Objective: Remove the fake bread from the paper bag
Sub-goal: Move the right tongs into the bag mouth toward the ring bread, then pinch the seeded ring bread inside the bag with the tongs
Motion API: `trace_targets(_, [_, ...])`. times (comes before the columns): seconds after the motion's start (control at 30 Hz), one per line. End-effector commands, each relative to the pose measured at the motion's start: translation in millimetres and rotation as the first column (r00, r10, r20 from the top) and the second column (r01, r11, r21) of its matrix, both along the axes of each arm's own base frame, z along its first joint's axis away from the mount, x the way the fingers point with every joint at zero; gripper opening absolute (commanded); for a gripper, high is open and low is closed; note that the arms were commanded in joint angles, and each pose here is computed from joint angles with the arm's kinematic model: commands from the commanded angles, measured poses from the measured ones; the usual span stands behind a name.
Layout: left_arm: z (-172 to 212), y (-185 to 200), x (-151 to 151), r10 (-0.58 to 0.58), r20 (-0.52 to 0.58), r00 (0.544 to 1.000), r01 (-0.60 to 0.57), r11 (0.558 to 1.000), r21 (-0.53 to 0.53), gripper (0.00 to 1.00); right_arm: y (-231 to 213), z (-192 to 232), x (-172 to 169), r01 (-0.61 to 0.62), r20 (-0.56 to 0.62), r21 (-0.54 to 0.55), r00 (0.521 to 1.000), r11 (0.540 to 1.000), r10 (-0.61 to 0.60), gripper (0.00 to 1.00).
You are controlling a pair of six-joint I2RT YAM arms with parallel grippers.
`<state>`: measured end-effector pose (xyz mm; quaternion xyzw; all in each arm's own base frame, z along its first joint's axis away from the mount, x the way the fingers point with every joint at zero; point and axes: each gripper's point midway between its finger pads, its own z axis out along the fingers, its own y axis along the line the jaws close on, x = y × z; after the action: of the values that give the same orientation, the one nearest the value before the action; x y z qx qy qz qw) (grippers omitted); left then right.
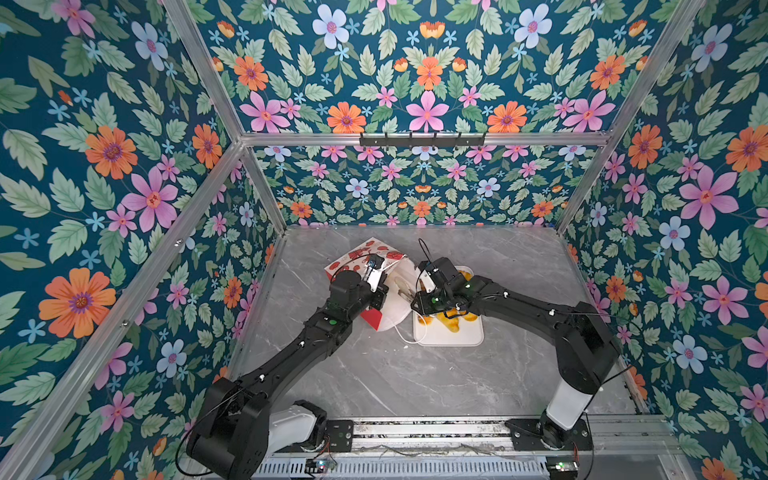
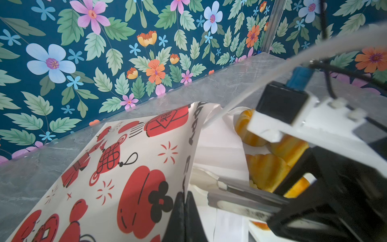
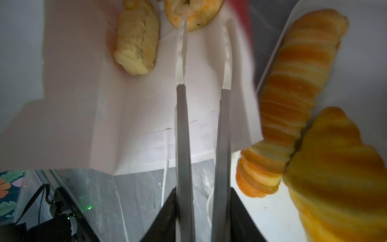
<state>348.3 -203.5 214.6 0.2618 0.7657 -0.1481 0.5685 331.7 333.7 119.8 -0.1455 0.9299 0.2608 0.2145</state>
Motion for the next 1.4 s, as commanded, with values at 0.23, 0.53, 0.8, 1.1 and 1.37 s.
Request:
trace_targets(0.23, [1.7, -18.5, 0.3, -0.049, 0.008, 0.999, 0.05, 0.997, -0.067, 0.0, 20.1, 7.1, 15.6, 0.04, -0.026, 0.13, 0.999, 0.991, -0.037, 0.35])
trace_targets(0.53, [-2.5, -32.2, 1.3, -0.073, 0.013, 0.997, 0.074, 0.992, -0.106, 0.0, 23.9, -0.6, 29.8, 0.099, -0.06, 0.16, 0.994, 0.982, -0.09, 0.36])
trace_targets(0.8, [-2.0, -34.6, -2.2, -0.079, 0.023, 0.997, 0.081, 0.989, -0.121, 0.0, 34.0, 0.6, 36.6, 0.11, -0.084, 0.208, 0.992, 0.972, -0.094, 0.36])
trace_targets(1.1, [11.1, -22.8, 7.5, 0.028, 0.028, 0.999, -0.022, 0.98, -0.199, 0.0, 18.8, 5.6, 25.7, 0.155, -0.061, 0.229, 0.988, 0.961, -0.144, 0.36])
trace_targets(1.37, [16.8, -4.8, 27.2, 0.184, 0.006, 0.983, -0.178, 0.959, -0.219, 0.0, 23.4, 16.4, 6.9, 0.143, 0.009, 0.197, 0.989, 0.97, -0.148, 0.36])
